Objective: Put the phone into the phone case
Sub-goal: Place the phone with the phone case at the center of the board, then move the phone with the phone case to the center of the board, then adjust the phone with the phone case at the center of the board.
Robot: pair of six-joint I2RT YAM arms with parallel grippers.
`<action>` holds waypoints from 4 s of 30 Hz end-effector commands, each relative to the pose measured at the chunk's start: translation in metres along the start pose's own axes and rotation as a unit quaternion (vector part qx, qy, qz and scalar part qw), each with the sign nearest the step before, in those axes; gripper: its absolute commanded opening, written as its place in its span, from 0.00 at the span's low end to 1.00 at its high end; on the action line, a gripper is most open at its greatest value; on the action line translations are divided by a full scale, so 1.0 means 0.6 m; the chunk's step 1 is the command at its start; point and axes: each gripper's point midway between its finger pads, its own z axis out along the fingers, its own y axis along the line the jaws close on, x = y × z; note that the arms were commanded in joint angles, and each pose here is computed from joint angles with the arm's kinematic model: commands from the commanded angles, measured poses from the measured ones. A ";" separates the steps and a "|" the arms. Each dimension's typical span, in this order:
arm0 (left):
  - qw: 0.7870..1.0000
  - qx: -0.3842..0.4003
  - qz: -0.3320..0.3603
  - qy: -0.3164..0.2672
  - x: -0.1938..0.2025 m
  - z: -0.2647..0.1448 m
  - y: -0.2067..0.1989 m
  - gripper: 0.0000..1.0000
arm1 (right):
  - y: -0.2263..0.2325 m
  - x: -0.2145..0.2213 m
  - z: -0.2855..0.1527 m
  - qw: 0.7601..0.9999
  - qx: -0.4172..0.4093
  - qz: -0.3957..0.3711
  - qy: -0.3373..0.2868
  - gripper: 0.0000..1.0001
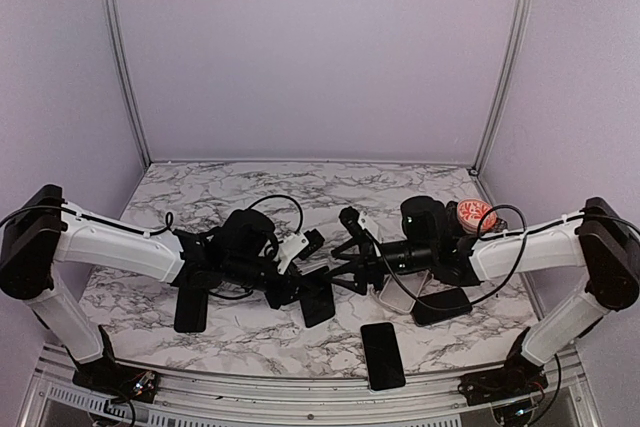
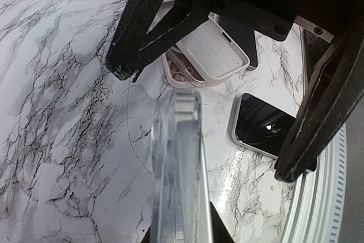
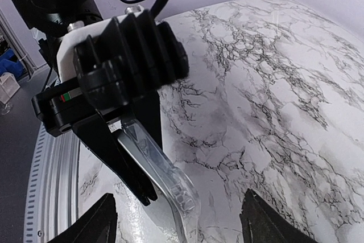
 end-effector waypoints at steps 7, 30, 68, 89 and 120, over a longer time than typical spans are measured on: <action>1.000 -0.005 -0.011 0.008 0.006 -0.011 0.000 0.03 | 0.010 0.020 0.011 0.999 -0.018 -0.035 0.019 0.70; 0.913 0.155 -0.376 0.030 0.034 0.033 0.012 0.07 | 0.015 0.046 -0.014 0.969 0.205 0.103 0.096 0.83; 0.943 -0.204 -0.247 0.089 0.090 -0.016 0.211 0.48 | 0.139 0.195 0.034 0.912 0.211 0.192 0.295 0.22; 0.955 -0.171 -0.206 0.126 0.115 0.037 0.215 0.30 | 0.061 0.194 0.093 0.906 0.249 0.198 0.278 0.05; 0.956 -0.162 -0.225 0.093 0.110 -0.058 0.159 0.34 | -0.004 0.115 0.080 0.883 0.320 0.158 0.306 0.99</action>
